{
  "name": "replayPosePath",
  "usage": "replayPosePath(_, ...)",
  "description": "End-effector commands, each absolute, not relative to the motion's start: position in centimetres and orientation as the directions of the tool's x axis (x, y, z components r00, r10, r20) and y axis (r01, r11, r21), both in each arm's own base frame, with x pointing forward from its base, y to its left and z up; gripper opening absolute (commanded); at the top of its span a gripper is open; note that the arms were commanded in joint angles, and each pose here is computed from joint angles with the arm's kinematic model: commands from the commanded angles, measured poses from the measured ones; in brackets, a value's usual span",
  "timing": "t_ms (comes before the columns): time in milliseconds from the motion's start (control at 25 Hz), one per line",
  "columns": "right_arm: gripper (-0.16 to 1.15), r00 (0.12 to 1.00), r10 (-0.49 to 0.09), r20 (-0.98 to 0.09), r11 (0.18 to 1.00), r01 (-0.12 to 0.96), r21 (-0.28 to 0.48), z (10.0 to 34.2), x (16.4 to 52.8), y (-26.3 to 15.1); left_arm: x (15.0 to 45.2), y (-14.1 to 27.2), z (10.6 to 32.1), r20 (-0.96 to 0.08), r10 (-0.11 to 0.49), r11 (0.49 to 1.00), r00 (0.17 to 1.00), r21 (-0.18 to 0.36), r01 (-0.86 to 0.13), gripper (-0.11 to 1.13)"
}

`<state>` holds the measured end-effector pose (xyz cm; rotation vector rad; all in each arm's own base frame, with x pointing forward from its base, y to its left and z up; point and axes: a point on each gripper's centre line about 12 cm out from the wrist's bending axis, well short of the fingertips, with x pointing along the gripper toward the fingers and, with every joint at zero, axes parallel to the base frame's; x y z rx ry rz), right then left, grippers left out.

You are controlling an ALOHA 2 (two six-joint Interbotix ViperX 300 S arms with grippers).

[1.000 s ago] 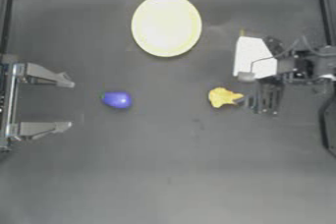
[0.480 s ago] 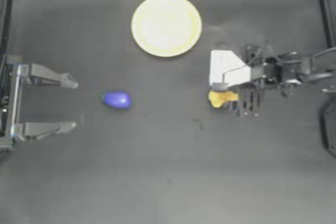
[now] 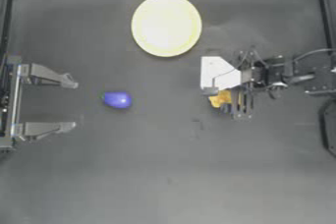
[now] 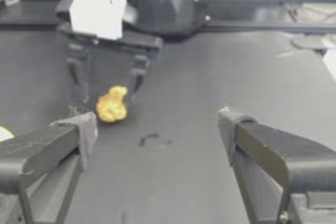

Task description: Put brown chicken wing on plate

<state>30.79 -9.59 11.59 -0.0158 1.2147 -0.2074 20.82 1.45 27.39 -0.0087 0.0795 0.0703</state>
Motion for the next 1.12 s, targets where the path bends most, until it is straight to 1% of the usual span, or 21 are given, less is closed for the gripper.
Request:
replayPosePath(40, 1.00, 0.368, -0.173, -0.914, 0.980, 0.156, -0.123, 12.2, 31.5, -9.8, 21.3, 1.5, 28.2, -0.064, 0.070, 0.997, 0.995, -0.010, -0.071, 1.03)
replayPosePath(280, 0.98, 0.359, -0.169, -0.918, 0.981, 0.152, -0.121, 11.7, 31.5, -9.7, 21.3, 1.5, 28.2, -0.064, 0.074, 0.997, 0.995, -0.018, -0.075, 1.03)
replayPosePath(360, 0.95, 0.358, -0.168, -0.919, 0.981, 0.153, -0.119, 11.6, 31.5, -9.7, 21.3, 1.5, 28.2, -0.064, 0.074, 0.997, 0.995, -0.018, -0.075, 1.03)
replayPosePath(400, 0.92, 0.358, -0.168, -0.918, 0.981, 0.151, -0.120, 11.6, 31.6, -9.7, 21.3, 1.5, 28.1, -0.067, 0.074, 0.997, 0.995, -0.018, -0.075, 1.03)
replayPosePath(440, 0.87, 0.357, -0.167, -0.919, 0.981, 0.149, -0.120, 11.6, 31.6, -9.6, 21.3, 1.5, 28.2, -0.064, 0.074, 0.997, 0.995, -0.018, -0.075, 1.03)
replayPosePath(560, 0.59, 0.356, -0.166, -0.920, 0.982, 0.142, -0.122, 11.5, 31.6, -9.5, 21.3, 1.6, 28.2, -0.066, 0.075, 0.997, 0.995, -0.021, -0.077, 1.03)
replayPosePath(640, 0.44, 0.351, -0.165, -0.922, 0.983, 0.139, -0.123, 11.3, 31.6, -9.4, 21.2, 1.6, 28.1, -0.066, 0.077, 0.997, 0.995, -0.021, -0.078, 1.03)
replayPosePath(680, 0.38, 0.354, -0.165, -0.921, 0.983, 0.139, -0.122, 11.4, 31.6, -9.4, 21.2, 1.6, 28.1, -0.067, 0.077, 0.997, 0.995, -0.022, -0.079, 1.03)
replayPosePath(720, 0.36, 0.357, -0.166, -0.919, 0.983, 0.140, -0.123, 11.5, 31.7, -9.4, 21.3, 1.6, 28.0, -0.071, 0.077, 0.997, 0.995, -0.022, -0.079, 1.03)
replayPosePath(800, 0.37, 0.372, -0.170, -0.913, 0.982, 0.138, -0.127, 12.0, 31.9, -9.4, 21.2, 1.6, 28.1, -0.068, 0.078, 0.996, 0.995, -0.028, -0.080, 1.03)
replayPosePath(920, 0.37, 0.405, -0.181, -0.896, 0.981, 0.140, -0.135, 13.4, 32.3, -9.5, 21.2, 1.7, 27.9, -0.072, 0.080, 0.996, 0.994, -0.031, -0.083, 1.03)
replayPosePath(1120, 0.37, 0.496, -0.235, -0.836, 0.972, 0.142, -0.189, 17.1, 33.2, -10.6, 21.2, 1.6, 27.9, -0.074, 0.079, 0.996, 0.994, -0.033, -0.082, 1.03)
